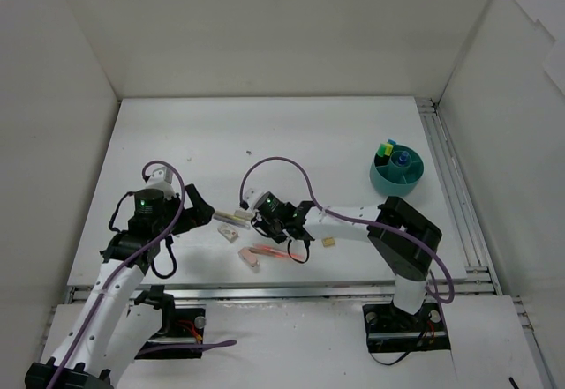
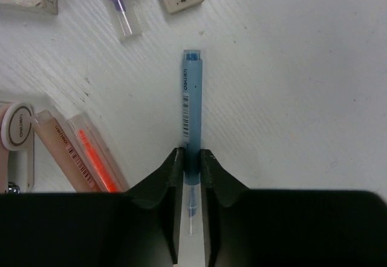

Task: Sort the stationery into containers
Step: Pick up the pen from the center of the board, then place the pen in the storage box.

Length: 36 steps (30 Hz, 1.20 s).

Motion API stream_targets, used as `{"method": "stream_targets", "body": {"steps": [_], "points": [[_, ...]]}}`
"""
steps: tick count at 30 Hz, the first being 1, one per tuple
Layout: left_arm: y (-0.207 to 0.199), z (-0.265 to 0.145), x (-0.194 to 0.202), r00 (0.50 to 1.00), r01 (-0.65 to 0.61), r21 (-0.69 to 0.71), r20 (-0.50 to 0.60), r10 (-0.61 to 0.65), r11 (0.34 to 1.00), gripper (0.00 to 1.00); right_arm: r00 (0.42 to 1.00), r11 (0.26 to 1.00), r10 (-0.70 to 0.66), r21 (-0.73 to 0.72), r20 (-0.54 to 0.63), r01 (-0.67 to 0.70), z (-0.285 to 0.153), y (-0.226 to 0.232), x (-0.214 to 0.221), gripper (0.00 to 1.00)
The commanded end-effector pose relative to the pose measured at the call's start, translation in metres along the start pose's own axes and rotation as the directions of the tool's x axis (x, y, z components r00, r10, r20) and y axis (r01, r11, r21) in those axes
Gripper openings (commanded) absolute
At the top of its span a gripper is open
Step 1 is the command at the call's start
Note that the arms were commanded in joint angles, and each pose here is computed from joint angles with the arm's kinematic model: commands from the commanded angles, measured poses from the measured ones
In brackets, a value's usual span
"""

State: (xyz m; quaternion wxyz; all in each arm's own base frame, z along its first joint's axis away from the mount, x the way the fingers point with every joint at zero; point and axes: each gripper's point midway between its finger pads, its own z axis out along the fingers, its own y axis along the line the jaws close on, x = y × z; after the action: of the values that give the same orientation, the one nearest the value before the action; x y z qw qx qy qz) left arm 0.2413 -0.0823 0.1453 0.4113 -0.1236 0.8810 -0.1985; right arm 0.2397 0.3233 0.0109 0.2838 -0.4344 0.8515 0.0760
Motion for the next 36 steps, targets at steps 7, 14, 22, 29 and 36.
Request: {"method": "stream_targets", "body": {"steps": [7,14,22,29,36], "points": [[-0.008,0.001,-0.020,0.998,-0.032,0.015,0.060,0.031,0.999,0.99,0.996,0.995,-0.088,0.038,-0.008,0.088,-0.012,-0.044,-0.016,0.00],[-0.012,0.003,-0.025,0.997,-0.039,0.029,0.068,0.037,0.999,1.00,0.905,0.827,-0.424,0.406,-0.002,0.389,-0.102,-0.162,-0.093,0.00],[-0.013,0.005,-0.037,0.995,-0.038,0.011,0.088,0.037,0.999,1.00,0.651,0.532,-0.645,0.378,-0.399,0.758,-0.190,-0.253,-0.101,0.00],[-0.006,0.008,-0.043,0.997,-0.030,-0.056,0.073,0.034,0.998,1.00,0.238,0.399,-0.642,-0.052,-0.729,0.915,-0.210,-0.294,-0.017,0.00],[-0.004,0.023,-0.044,1.000,0.018,-0.105,0.021,-0.016,0.994,1.00,0.127,0.448,-0.640,-0.234,-0.758,0.863,-0.230,-0.310,0.038,0.00]]}}
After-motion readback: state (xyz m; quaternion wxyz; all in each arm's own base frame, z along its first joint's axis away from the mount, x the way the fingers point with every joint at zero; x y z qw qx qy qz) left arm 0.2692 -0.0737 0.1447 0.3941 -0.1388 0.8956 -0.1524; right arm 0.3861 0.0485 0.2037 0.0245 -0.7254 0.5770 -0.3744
